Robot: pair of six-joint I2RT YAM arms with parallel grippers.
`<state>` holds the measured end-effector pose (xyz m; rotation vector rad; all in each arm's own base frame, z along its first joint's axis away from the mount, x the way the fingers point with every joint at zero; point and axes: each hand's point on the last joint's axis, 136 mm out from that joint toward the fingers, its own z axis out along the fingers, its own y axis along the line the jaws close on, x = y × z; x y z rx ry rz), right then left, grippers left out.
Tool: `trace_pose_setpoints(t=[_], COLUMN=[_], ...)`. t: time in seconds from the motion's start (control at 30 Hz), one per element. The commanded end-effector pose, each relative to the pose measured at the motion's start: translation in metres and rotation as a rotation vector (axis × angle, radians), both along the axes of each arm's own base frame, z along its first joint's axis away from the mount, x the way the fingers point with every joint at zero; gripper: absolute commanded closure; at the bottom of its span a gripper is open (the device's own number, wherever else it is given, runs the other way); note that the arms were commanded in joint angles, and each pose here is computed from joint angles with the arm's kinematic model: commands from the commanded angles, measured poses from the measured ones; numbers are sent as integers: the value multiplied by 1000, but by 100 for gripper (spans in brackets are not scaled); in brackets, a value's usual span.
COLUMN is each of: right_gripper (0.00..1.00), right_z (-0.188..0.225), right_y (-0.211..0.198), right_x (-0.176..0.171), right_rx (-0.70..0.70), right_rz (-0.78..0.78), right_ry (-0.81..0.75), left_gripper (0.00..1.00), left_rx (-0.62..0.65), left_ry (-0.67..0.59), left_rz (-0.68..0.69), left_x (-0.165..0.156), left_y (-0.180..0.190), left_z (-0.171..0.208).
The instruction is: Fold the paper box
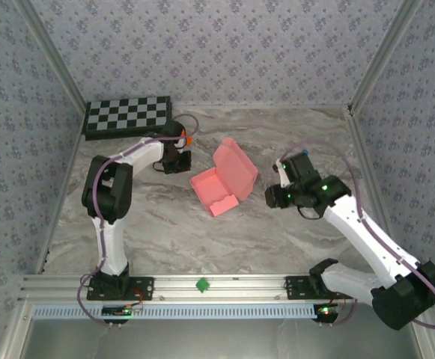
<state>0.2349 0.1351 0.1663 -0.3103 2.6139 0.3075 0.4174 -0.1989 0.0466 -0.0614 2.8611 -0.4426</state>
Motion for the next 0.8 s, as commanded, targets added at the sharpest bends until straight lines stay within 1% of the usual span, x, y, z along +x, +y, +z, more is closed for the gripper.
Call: trace_pose_setpoints(t=[0.0, 0.13, 0.23, 0.33, 0.43, 0.6, 0.77], right_gripper=[56, 63, 65, 68, 70, 72, 72], right_z=[-23, -50, -61, -72, -75, -78, -79], right_y=[2, 11, 22, 27, 37, 43, 48], right_x=[4, 9, 18, 32, 47, 68, 91], right_rx=[26, 66, 100, 87, 80, 48, 27], right_rz=[-115, -189, -200, -211, -194, -212, -187], right_ry=[-9, -14, -15, -11, -9, -4, -7], left_gripper=[100, 100, 100, 100, 100, 100, 100], left_rx=[-25, -44, -58, -75, -84, -87, -133], left_ry=[53, 88, 102, 112, 126, 121, 109], left_rz=[-51, -61, -65, -69, -72, -51, -29], left_x=[-8, -19, -27, -34, -41, -53, -70], left_y=[-6, -7, -8, -10, -12, -9, -14], left_z=[-3, -11, -14, -14, -13, -9, -2])
